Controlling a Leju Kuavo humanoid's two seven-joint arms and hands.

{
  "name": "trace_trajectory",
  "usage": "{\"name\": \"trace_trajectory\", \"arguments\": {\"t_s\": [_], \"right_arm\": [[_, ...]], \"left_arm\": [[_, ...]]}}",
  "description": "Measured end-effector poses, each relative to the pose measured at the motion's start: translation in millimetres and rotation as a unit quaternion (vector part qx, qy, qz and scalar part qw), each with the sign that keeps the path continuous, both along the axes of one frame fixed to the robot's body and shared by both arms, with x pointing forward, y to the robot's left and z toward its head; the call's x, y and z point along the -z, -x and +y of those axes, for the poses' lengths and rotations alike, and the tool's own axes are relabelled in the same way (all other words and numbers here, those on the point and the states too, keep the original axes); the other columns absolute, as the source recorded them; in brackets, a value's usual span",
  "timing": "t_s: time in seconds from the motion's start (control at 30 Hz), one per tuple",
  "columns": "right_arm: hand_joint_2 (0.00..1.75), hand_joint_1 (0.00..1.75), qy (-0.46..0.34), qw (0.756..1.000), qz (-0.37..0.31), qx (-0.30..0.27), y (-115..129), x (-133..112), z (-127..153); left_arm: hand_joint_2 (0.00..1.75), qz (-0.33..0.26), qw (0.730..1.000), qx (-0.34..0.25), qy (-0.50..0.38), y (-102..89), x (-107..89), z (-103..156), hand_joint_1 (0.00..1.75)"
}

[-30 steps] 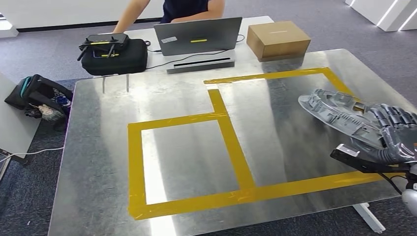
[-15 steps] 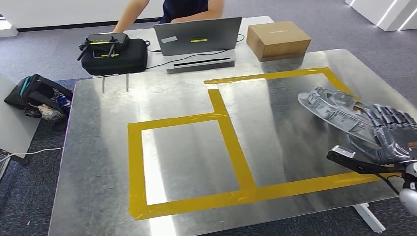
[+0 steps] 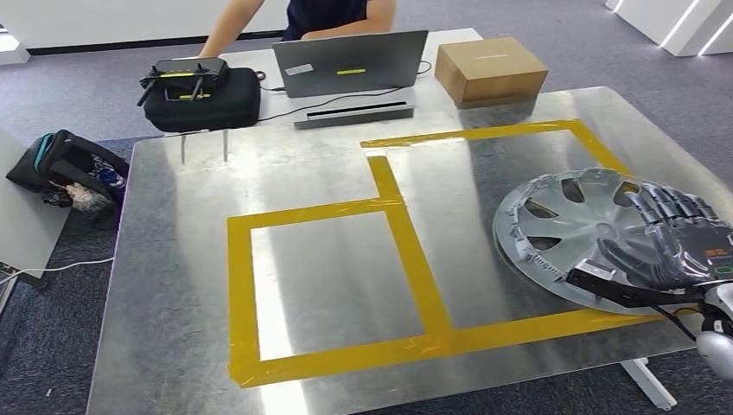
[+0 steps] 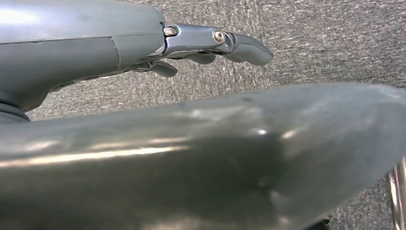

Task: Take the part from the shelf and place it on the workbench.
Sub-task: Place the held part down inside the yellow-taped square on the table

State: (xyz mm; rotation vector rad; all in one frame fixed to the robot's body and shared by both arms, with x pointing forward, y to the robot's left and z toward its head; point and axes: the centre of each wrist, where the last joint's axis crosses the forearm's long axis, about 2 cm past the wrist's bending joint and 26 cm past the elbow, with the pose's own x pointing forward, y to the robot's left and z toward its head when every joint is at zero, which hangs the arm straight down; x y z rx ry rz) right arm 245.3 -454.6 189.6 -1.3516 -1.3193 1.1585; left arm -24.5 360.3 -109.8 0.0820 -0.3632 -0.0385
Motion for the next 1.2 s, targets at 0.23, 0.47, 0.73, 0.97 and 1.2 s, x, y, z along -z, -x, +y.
{"name": "trace_trajectory", "arguments": {"t_s": [0.23, 0.47, 0.73, 0.97, 1.2], "right_arm": [[0.00, 0.00, 0.006, 1.000, 0.004, -0.003, -0.3, -1.9, -2.1], [0.00, 0.00, 0.009, 1.000, 0.007, -0.004, 0.0, -2.0, -3.2], [0.00, 0.00, 0.014, 1.000, 0.012, 0.000, 1.3, -0.7, -3.1], [0.00, 0.00, 0.015, 1.000, 0.012, 0.001, 1.7, -1.1, -3.7], [0.00, 0.00, 0.012, 1.000, 0.013, 0.001, 2.2, -1.0, -4.0]], "left_arm": [[0.00, -0.001, 1.000, -0.003, -0.001, -0.7, -0.1, 0.7, 0.00], [0.00, -0.001, 1.000, -0.006, 0.005, -0.4, 0.5, -3.9, 0.00], [0.00, 0.002, 1.000, -0.005, -0.001, 3.0, 0.0, -0.6, 0.00], [0.00, 0.000, 1.000, -0.005, 0.004, 0.9, 0.6, -5.6, 0.00], [0.00, -0.005, 1.000, -0.001, 0.001, -2.4, 0.4, -3.4, 0.00]]}}
